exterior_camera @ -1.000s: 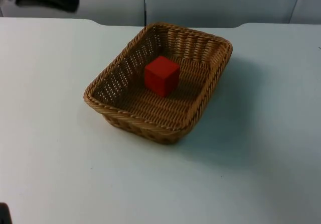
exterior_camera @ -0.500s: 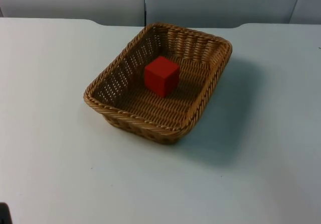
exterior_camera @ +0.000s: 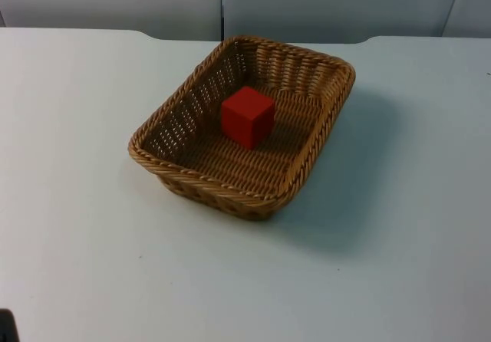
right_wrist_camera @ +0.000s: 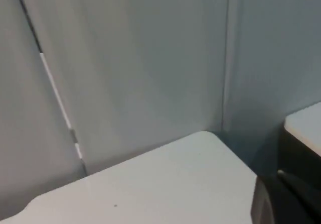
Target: Pick up the basket with the left hand and place the cube into the basket with the right hand.
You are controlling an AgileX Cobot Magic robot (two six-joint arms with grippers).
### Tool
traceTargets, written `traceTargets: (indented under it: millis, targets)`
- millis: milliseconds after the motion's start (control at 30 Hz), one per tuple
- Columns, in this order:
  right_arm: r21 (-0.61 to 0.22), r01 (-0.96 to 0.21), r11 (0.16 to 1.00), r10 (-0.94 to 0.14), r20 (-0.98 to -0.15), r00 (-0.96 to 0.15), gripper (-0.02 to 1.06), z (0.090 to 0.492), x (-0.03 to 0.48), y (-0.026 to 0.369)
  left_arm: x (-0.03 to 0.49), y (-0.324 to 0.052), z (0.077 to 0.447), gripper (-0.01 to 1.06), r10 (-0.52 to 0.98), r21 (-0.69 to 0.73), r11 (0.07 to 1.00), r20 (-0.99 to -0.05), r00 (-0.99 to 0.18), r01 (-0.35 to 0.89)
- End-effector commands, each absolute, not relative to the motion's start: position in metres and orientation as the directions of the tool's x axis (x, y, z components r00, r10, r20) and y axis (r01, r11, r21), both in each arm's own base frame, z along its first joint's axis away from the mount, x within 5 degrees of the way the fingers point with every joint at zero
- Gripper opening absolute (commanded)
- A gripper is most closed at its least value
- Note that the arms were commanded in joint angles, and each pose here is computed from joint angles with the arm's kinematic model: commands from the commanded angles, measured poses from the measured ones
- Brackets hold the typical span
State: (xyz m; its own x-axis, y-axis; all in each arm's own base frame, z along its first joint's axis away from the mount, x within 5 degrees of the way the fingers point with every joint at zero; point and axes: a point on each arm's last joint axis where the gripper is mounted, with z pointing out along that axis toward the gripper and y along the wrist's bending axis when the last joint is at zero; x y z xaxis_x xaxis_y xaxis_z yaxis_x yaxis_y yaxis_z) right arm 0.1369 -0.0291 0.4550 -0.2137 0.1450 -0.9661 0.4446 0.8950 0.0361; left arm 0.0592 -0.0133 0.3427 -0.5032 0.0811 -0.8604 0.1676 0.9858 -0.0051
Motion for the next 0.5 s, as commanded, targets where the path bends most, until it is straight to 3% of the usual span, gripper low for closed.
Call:
traceTargets:
  millis: [0,67,200,467]
  targets:
    - [0.039,0.367,0.93,0.113,-0.977,-0.182,0.0,0.441,0.114,-0.027,0.05,-0.014,0.342,0.0,0.073,-0.018,0.985,-0.863,-0.501,0.173]
    - [0.029,0.257,0.966,0.079,-0.979,-0.186,0.0,0.412,0.083,-0.023,0.036,-0.017,0.341,0.0,0.064,-0.035,0.981,-0.871,-0.487,0.193]
    - [0.018,0.168,0.986,0.059,-0.968,-0.244,0.0,0.375,0.047,-0.021,0.017,-0.019,0.341,0.0,0.089,-0.017,0.973,-0.893,-0.44,0.232]
    - [0.082,0.1,0.992,0.113,-0.924,-0.365,0.0,0.314,0.002,-0.019,-0.025,-0.021,0.336,0.0,0.105,0.024,0.967,-0.946,-0.307,0.255]
